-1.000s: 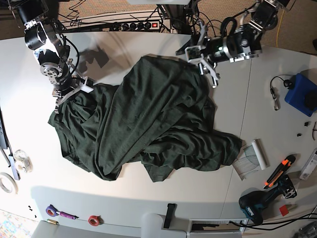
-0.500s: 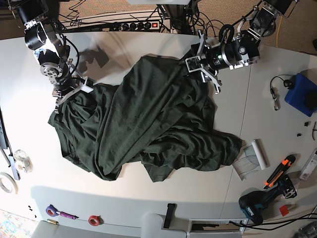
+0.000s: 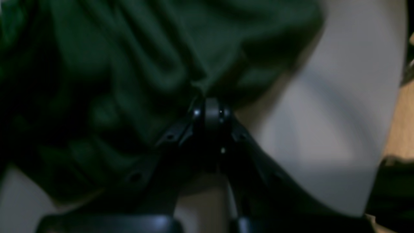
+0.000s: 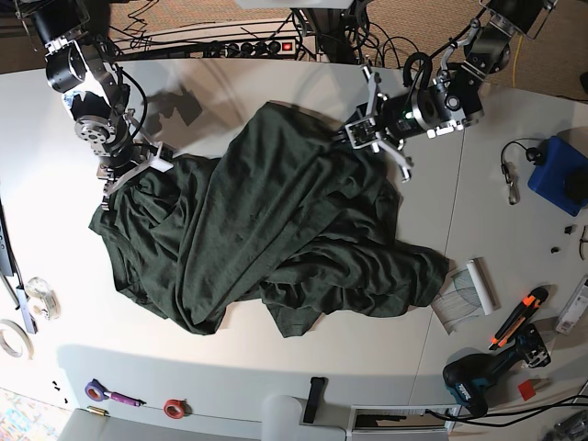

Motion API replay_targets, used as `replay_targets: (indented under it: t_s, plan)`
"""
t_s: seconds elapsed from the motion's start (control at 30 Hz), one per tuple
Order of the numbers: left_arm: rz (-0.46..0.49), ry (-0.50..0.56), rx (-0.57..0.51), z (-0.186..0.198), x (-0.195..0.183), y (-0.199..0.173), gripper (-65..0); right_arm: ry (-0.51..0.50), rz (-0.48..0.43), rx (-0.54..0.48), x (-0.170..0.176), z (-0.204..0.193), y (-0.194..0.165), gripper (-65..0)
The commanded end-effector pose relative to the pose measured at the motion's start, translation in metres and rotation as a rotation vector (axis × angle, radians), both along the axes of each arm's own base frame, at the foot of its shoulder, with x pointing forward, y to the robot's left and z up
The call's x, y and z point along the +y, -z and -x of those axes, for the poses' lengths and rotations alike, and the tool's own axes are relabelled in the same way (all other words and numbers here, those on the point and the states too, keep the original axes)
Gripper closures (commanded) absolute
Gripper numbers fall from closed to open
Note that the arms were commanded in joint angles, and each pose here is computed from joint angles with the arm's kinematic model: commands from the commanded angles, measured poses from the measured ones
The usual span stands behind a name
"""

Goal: Layout the t-shirt on the table in an organized manner, then fold the t-shirt properly
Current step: 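Reach the left gripper to the shirt hem near the cutter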

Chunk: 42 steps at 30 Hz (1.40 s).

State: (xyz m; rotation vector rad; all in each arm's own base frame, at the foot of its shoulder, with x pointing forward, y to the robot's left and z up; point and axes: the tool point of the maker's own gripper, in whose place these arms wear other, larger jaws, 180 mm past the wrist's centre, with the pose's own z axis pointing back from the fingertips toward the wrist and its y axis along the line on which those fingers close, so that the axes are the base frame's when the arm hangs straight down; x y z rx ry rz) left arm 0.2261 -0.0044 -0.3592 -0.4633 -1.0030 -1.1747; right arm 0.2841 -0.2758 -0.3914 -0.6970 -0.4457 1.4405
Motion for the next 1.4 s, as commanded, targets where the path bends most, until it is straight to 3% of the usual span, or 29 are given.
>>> replay_targets:
  t_s: [0.0,0.13,0.47,0.7,0.83,0.97,1.07,1.17,1.2,1.37]
  plan:
    - [0.057,0.004,-0.064,-0.011,-0.006,-0.026,0.0,0.0,0.01,-0.013,-0.004,-0.005,-0.007,0.0]
    - [0.113,-0.059,-0.198,-0.043,-0.009,-0.069,0.0,0.0,0.01,-0.013,-0.004,-0.005,-0.007,0.0]
    - [0.061,-0.342,-0.423,-0.153,0.035,-0.126,0.0,0.0,0.01,-0.013,-0.004,-0.005,-0.007,0.0]
    - [-0.019,-0.48,-0.45,-0.221,0.08,-0.128,0.0,0.001,0.009,-0.013,-0.004,-0.005,-0.007,0.0]
    - [-0.04,-0.547,-0.413,-0.251,0.105,-0.125,0.0,0.0,0.009,-0.013,-0.004,-0.005,-0.007,0.0]
    - [-0.016,-0.594,-0.364,-0.267,0.119,-0.124,0.0,0.0,0.008,-0.013,-0.004,-0.005,-0.007,0.0]
    - [-0.019,-0.558,-0.32,-0.262,0.115,-0.112,0.0,0.005,-0.002,-0.013,0.0,-0.004,-0.005,0.0]
    - [-0.026,-0.482,-0.257,-0.247,0.104,-0.094,-25.7,0.008,-0.023,-0.013,0.007,-0.004,-0.002,0.0]
    - [-0.025,-0.478,-0.242,-0.244,0.103,-0.088,-30.0,0.009,-0.036,-0.012,0.01,-0.004,-0.001,0.0]
    - [-0.016,-0.473,-0.204,-0.229,0.101,-0.073,-30.5,0.017,-0.052,-0.008,0.013,-0.003,0.001,0.0]
